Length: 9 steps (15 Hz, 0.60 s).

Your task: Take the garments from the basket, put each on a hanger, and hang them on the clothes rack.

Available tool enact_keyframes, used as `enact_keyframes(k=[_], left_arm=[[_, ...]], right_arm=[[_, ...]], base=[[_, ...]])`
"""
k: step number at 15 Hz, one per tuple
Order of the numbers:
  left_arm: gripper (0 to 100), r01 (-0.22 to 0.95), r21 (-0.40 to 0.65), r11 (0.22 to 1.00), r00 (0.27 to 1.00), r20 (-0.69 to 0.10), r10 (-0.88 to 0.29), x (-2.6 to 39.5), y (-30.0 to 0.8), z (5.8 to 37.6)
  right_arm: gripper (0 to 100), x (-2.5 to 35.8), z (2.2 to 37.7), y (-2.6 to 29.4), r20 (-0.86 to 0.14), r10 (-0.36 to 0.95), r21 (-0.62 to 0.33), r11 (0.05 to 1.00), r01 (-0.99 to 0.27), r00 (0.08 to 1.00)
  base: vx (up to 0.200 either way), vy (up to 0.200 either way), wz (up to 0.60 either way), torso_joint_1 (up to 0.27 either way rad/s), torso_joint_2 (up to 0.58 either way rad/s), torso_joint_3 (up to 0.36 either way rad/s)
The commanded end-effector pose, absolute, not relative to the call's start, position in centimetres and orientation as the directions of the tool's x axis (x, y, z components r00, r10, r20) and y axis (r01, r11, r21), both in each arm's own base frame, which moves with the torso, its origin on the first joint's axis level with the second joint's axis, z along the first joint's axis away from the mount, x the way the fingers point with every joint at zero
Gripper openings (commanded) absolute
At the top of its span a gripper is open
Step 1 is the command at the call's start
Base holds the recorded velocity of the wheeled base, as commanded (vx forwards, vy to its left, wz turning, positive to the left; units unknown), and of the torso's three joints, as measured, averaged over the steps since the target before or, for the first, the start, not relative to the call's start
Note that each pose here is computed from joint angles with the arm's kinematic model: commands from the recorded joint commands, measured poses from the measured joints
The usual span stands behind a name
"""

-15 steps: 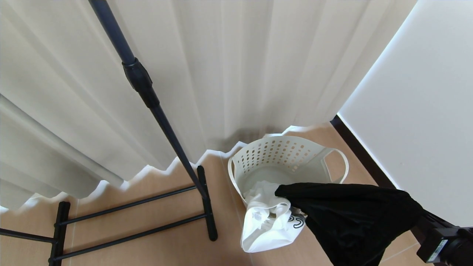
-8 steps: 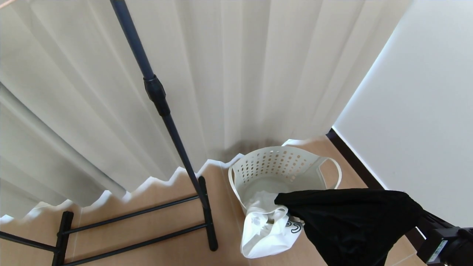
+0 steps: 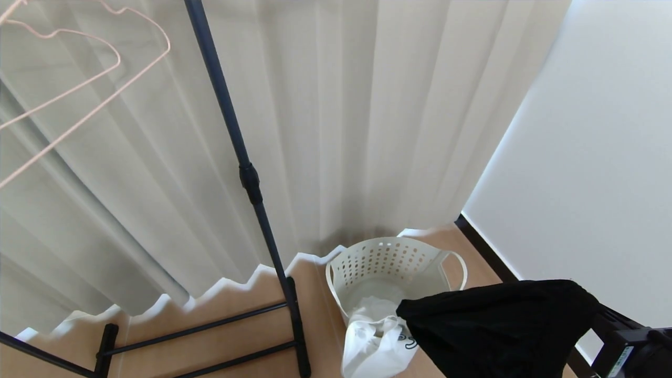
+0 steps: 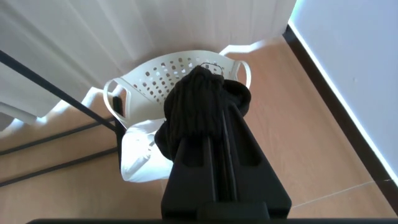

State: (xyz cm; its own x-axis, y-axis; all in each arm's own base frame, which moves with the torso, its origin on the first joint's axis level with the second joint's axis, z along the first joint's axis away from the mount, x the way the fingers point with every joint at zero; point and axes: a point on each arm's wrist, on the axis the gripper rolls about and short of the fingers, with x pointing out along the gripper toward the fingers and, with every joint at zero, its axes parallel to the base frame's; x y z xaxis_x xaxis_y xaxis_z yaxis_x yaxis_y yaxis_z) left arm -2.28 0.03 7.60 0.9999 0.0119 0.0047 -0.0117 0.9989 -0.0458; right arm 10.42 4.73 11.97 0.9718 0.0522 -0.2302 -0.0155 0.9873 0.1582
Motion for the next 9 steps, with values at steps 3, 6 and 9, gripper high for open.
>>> enact_keyframes(k=[3, 6, 9], left_arm=[[100, -0.014, -0.046, 0.999, 1.0, 0.005, 0.014, -2.28, 0.03, 7.6], [100, -0.012, -0.046, 0.999, 1.0, 0.005, 0.012, -2.28, 0.03, 7.6], [100, -0.012, -0.046, 0.999, 1.0, 0.005, 0.012, -2.28, 0.03, 7.6]], right_arm=[[0, 10.42, 11.96, 4.74, -0.232, 0.053, 0.158, 0.987, -0.016, 0.971], [0, 10.44, 11.92, 4.75, -0.234, 0.054, 0.157, 0.988, -0.017, 0.971], [0, 10.4, 11.87, 4.73, -0.24, 0.053, 0.155, 0.988, -0.016, 0.969]], base=[[0.0, 0.0, 0.0, 0.121, -0.49, -0.165], [0.0, 0.0, 0.0, 0.149, -0.5, -0.152], [0.0, 0.0, 0.0, 0.176, -0.52, -0.152]])
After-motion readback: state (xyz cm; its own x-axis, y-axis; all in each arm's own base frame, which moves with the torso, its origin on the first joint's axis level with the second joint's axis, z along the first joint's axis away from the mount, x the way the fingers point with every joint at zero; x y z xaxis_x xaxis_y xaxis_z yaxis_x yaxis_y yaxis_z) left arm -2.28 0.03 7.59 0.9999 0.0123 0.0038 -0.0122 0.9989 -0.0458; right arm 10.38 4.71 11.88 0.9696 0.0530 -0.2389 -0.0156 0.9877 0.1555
